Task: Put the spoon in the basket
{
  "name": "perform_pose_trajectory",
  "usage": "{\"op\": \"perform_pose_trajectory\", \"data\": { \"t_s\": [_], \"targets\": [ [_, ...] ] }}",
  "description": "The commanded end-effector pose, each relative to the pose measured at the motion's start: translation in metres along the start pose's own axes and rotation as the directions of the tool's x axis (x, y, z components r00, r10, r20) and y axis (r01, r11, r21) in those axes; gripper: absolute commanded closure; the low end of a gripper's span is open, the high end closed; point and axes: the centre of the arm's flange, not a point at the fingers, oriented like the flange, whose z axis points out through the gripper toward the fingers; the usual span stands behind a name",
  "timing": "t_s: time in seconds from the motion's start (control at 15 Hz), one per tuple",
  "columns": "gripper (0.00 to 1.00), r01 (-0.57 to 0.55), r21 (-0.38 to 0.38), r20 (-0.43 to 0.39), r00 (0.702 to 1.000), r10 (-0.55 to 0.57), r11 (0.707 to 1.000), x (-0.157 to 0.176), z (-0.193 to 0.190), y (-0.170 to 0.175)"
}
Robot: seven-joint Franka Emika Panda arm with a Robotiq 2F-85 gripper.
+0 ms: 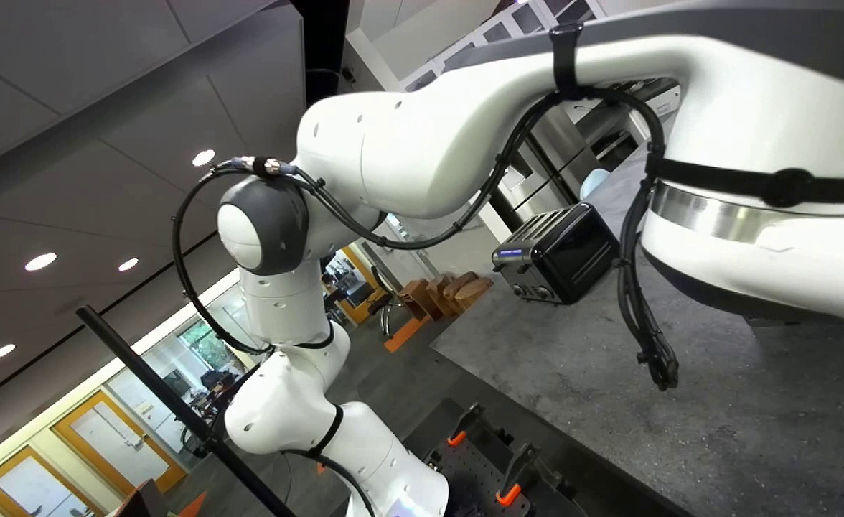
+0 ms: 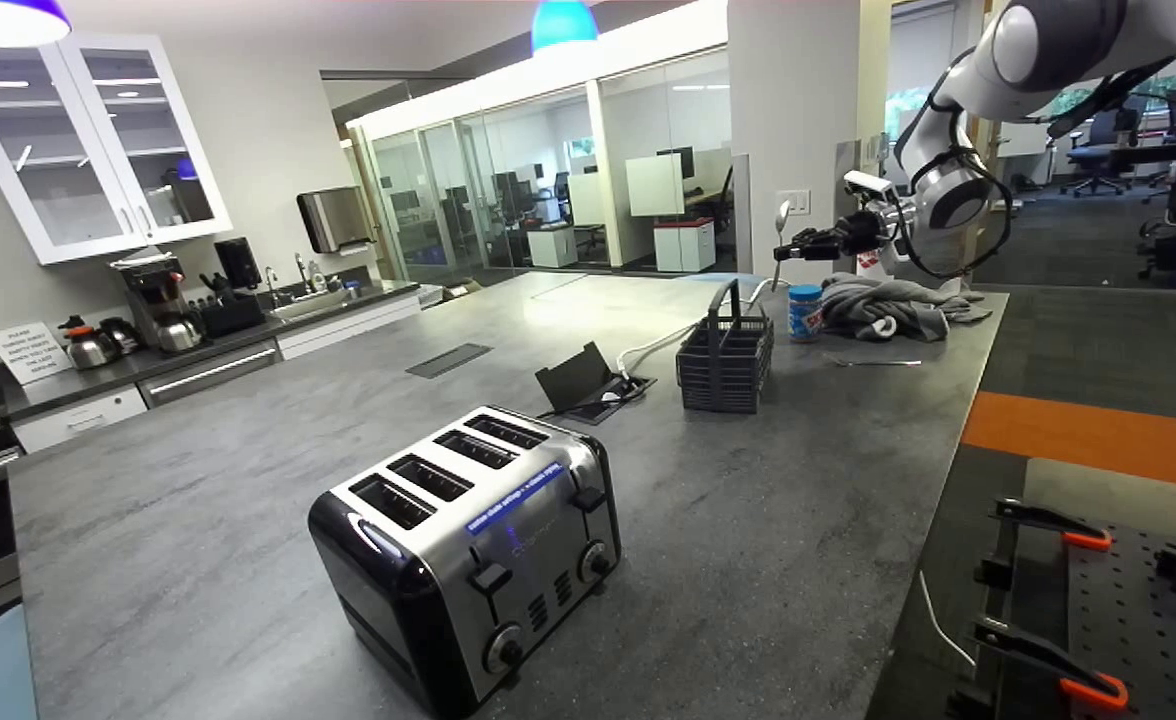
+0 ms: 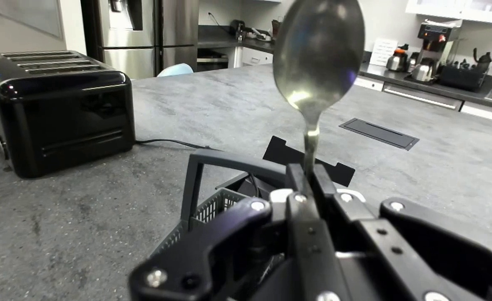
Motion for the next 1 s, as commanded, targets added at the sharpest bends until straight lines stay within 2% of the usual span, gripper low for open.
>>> {"op": "perform_pose_trajectory", "data": {
  "t_s": [0.0, 0.93],
  "targets": [
    [0.98, -0.048, -0.023, 0.053, 0.997, 0.050, 0.999, 0.010, 0.009, -0.020],
    [0.98, -0.103, -0.065, 0.037, 0.994, 0.105, 0.993, 0.071, 0.048, -0.024]
  ]
}}
